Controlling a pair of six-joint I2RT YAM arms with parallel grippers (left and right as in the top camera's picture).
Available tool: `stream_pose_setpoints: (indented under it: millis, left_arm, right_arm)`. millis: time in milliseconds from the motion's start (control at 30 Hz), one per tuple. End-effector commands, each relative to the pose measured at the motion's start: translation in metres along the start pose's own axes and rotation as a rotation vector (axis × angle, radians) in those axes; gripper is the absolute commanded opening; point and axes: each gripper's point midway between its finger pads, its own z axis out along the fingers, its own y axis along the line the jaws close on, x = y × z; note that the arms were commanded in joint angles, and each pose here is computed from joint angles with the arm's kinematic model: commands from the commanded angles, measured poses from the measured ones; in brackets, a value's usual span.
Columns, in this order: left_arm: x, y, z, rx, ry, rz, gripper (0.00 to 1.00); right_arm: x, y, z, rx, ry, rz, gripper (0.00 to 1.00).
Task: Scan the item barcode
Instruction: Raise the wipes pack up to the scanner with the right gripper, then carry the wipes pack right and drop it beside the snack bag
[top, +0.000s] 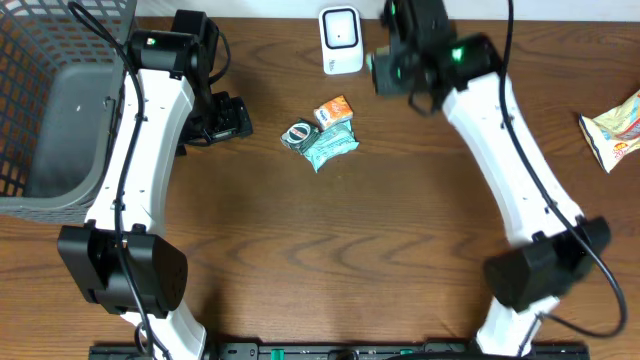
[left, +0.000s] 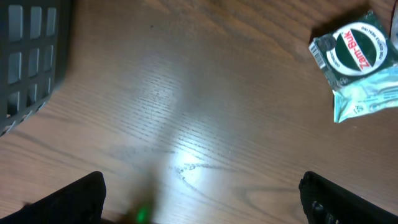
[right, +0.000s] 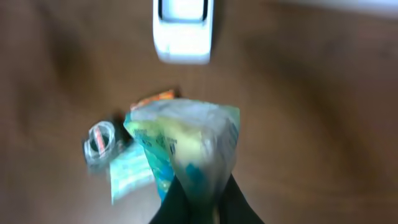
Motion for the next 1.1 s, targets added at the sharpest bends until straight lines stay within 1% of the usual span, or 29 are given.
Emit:
stream_pose_setpoints:
  millis: [0,100,167,233,333,400,500,700,867,933,1067]
  left_arm:
    - [0.002,0.001,-0.005,0.007,-0.009,-0.007,0.98]
    - [0.002,0.001,-0.005,0.007,-0.009,-0.007,0.97]
    - [0.002,0.001,-0.005,0.007,-0.009,-0.007,0.98]
    - [0.002,0.001,-0.005,0.007,-0.009,-0.007,0.98]
    - [0.002,0.001,-0.005,0.007,-0.009,-0.007,0.98]
    - [0.002,0.001,-0.005,0.007,-0.009,-0.007,0.97]
    - [0.002,0.001,-0.005,0.007,-0.010,-0.007,0.98]
    - [0.002,0.001,-0.005,0.007,-0.009,-0.007,0.97]
    - [0.002,0.001,-0.005,0.007,-0.009,-0.007,0.97]
    - [0.002,0.001,-0.005,0.007,-0.009,-0.007,0.98]
    - [0.002,0.001,-0.005,0.007,-0.009,-0.007,0.98]
  right_arm:
    - [-0.025,-0.006,0.038,0.058,0.000,-0.096,0.01]
    - [-0.052,-0.010,0.062,0.121,-0.065,-0.164,0.01]
    - [-0.074,-0.013,0.089,0.197,-0.146,-0.258,0.01]
    - [-0.087,-0.013,0.104,0.255,-0.195,-0.335,0.01]
    - [-0.102,-0.013,0.119,0.341,-0.260,-0.408,0.01]
    - [-0.107,-0.006,0.130,0.353,-0.284,-0.489,0.01]
    - [-0.108,0.001,0.145,0.359,-0.296,-0.546,0.01]
    - [-0.095,0.008,0.173,0.345,-0.274,-0.559,0.01]
    - [-0.092,0.019,0.177,0.279,-0.280,-0.553,0.01]
    - [-0.091,0.019,0.176,0.273,-0.279,-0.518,0.01]
    - [-0.090,-0.001,0.163,0.282,-0.249,-0.447,0.01]
